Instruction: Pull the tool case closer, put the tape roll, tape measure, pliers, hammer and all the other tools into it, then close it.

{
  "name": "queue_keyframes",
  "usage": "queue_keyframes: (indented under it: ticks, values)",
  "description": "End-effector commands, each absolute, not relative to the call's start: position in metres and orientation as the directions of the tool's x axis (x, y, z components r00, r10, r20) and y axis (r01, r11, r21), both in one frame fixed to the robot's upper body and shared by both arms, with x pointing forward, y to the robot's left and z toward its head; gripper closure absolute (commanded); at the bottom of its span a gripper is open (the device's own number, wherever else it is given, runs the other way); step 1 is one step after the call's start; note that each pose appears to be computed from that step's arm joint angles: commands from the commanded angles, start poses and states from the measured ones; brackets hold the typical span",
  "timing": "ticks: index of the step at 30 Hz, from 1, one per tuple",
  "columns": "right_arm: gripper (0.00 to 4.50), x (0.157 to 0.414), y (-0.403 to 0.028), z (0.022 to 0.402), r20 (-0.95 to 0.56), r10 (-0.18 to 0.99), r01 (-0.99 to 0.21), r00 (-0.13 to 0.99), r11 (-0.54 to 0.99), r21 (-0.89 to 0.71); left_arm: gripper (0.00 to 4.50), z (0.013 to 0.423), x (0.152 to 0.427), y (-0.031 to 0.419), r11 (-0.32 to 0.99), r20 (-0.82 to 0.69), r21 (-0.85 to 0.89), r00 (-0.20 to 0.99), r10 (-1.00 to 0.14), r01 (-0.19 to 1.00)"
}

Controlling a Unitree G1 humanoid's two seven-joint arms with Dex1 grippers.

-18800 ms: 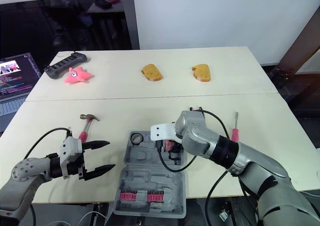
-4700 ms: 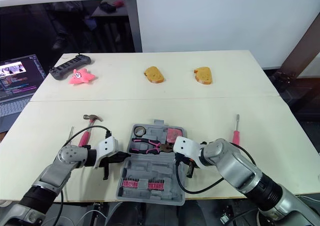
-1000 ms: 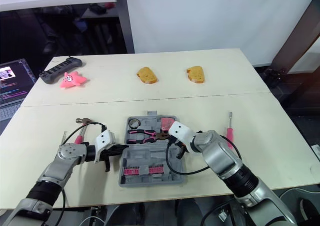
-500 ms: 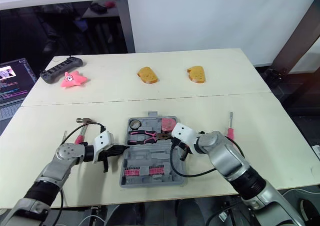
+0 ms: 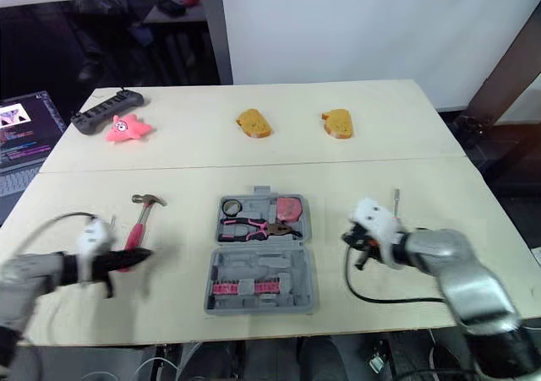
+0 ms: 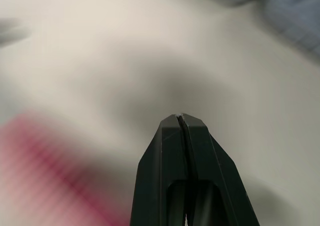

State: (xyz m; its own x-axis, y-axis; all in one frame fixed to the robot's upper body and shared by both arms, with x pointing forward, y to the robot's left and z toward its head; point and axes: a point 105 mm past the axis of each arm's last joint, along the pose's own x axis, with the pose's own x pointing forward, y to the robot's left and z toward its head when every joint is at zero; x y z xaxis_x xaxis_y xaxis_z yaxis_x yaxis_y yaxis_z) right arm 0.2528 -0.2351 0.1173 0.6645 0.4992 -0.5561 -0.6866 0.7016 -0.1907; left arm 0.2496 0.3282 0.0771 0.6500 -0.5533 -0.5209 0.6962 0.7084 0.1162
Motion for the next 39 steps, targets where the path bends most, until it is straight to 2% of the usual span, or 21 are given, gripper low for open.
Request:
queue_keyframes:
  ticks: [1,2,3,5,6,7,9,12,18,24,27,31,32,34,37,39]
  values:
    - [2.67,0.228,-0.248,0.162,-0.4,0.594,-0.697,0.698,0.692,-0.189,4.5,0.098,0.233,0.369,0.779,-0.514,0.159,0.725,-0.459,0.606]
    - [2.17,0.224,-0.253,0.169,-0.366,0.599,-0.685,0.712,0.706,-0.176,4.5,0.099,0.228,0.378,0.795,-0.522,0.168,0.736,-0.431,0.584]
    - [1.72,0.221,-0.256,0.173,-0.349,0.596,-0.676,0.723,0.716,-0.175,4.24,0.099,0.225,0.384,0.808,-0.522,0.165,0.745,-0.414,0.565]
    - [0.68,0.216,-0.264,0.175,-0.34,0.581,-0.657,0.739,0.734,-0.174,3.58,0.099,0.218,0.396,0.834,-0.529,0.162,0.76,-0.378,0.528]
    - [0.19,0.213,-0.27,0.172,-0.356,0.562,-0.644,0.746,0.745,-0.173,3.09,0.099,0.214,0.405,0.848,-0.535,0.174,0.771,-0.345,0.501]
    - [0.0,0.21,-0.274,0.169,-0.369,0.548,-0.635,0.751,0.752,-0.176,2.64,0.1,0.211,0.412,0.859,-0.542,0.184,0.778,-0.317,0.478]
    - [0.0,0.206,-0.277,0.166,-0.398,0.52,-0.624,0.756,0.755,-0.2,1.54,0.102,0.204,0.423,0.874,-0.547,0.202,0.791,-0.274,0.442]
    - [0.0,0.198,-0.295,0.149,-0.517,0.418,-0.599,0.747,0.761,-0.251,0.06,0.102,0.196,0.434,0.883,-0.559,0.216,0.795,-0.238,0.416]
    - [0.0,0.188,-0.308,0.143,-0.531,0.371,-0.559,0.762,0.791,-0.25,0.02,0.103,0.191,0.439,0.886,-0.552,0.225,0.802,-0.227,0.406]
    - [0.0,0.191,-0.309,0.143,-0.521,0.365,-0.548,0.771,0.798,-0.252,0.02,0.096,0.2,0.424,0.884,-0.529,0.216,0.811,-0.251,0.415]
    - [0.0,0.198,-0.295,0.143,-0.497,0.374,-0.541,0.783,0.803,-0.248,0.02,0.088,0.209,0.412,0.902,-0.484,0.222,0.845,-0.228,0.37]
    - [0.0,0.215,-0.251,0.155,-0.386,0.488,-0.585,0.783,0.788,-0.191,0.02,0.084,0.227,0.39,0.958,-0.385,0.168,0.91,-0.152,0.231]
    - [0.0,0.221,-0.228,0.161,-0.312,0.555,-0.617,0.771,0.772,-0.15,0.02,0.084,0.237,0.381,0.986,-0.35,0.119,0.934,-0.069,0.117]
    - [0.0,0.227,-0.184,0.17,-0.215,0.675,-0.703,0.705,0.704,-0.096,0.02,0.08,0.247,0.357,1.0,-0.362,0.019,0.932,0.007,-0.001]
    - [0.0,0.226,-0.142,0.173,-0.182,0.778,-0.798,0.601,0.598,-0.08,0.02,0.076,0.245,0.331,0.999,-0.436,-0.03,0.899,-0.028,0.016]
    - [0.0,0.227,-0.12,0.172,-0.188,0.829,-0.85,0.527,0.517,-0.1,0.02,0.075,0.246,0.323,0.999,-0.474,-0.034,0.88,-0.009,-0.008]
